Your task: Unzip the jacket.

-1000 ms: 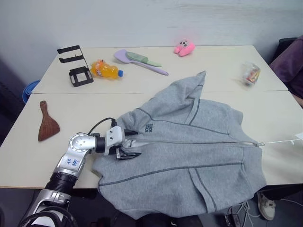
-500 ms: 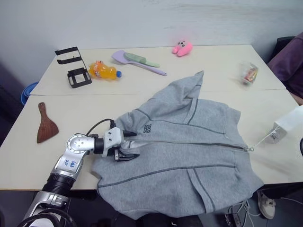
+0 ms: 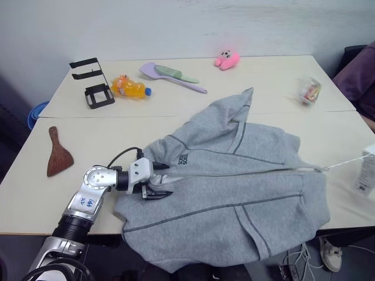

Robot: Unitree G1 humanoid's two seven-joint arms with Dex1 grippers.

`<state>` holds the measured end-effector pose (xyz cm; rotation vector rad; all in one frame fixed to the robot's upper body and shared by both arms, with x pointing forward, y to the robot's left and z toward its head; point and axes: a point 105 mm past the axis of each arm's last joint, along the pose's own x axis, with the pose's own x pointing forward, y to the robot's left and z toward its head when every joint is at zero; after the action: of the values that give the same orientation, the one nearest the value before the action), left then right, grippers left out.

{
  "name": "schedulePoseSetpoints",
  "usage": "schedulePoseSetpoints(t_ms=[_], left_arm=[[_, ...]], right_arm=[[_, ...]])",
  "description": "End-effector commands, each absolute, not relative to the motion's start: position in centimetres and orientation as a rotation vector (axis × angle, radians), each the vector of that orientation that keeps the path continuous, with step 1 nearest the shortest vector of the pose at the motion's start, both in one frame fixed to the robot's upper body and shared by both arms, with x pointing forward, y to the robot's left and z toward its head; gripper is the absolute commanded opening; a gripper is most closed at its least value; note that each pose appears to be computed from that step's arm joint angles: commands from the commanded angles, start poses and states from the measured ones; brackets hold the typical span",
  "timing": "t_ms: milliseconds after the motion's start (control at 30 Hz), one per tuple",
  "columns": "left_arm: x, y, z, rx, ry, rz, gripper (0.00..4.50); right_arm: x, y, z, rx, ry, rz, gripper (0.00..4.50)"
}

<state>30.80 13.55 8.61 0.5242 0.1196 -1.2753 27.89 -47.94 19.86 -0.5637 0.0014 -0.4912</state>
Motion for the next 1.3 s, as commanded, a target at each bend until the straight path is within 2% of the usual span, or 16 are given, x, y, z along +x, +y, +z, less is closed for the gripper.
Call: schedulePoseSetpoints(t_ms=[33,133,300,467,700,800,900,967,1033,1100,1300], left_arm=[[29.2,14.0,5.2,0.509,0.278,-1.335,4.50],[29.2,14.1,5.1,0.518,0.288,-1.344,4.50],[28.9,14.3,4.8,0.532,0.310,-1.352,4.50],[28.4,14.9,4.3,0.555,0.335,-1.357,4.50],[27.3,16.2,2.9,0.615,0.391,-1.380,4.50],[27.4,16.0,3.2,0.592,0.369,-1.367,4.50],[27.6,15.5,4.0,0.541,0.320,-1.348,4.50],[27.6,15.3,4.5,0.531,0.290,-1.349,4.50],[27.5,15.2,5.1,0.500,0.265,-1.345,4.50],[27.5,15.2,6.0,0.449,0.245,-1.332,4.50],[27.2,16.3,10.9,0.286,0.180,-1.287,4.50]], right_arm=[[29.8,-46.4,21.9,-0.573,-0.076,-0.460,0.06],[31.1,-46.0,22.2,-0.537,-0.098,-0.480,0.06],[32.4,-46.3,23.7,-0.345,-0.200,-0.580,0.06],[31.5,-47.9,25.1,-0.173,-0.292,-0.695,0.06],[29.7,-49.9,26.9,-0.190,-0.337,-0.785,0.06],[29.8,-49.9,26.0,-0.187,-0.302,-0.755,0.06],[31.9,-47.0,23.2,-0.153,-0.211,-0.500,0.06],[31.8,-45.2,22.2,-0.158,-0.189,-0.370,0.06],[30.9,-44.4,21.4,-0.199,-0.156,-0.312,0.43],[29.8,-43.6,21.1,-0.231,-0.140,-0.256,1.00],[25.0,-37.1,19.8,-0.333,-0.041,0.311,3.01]])
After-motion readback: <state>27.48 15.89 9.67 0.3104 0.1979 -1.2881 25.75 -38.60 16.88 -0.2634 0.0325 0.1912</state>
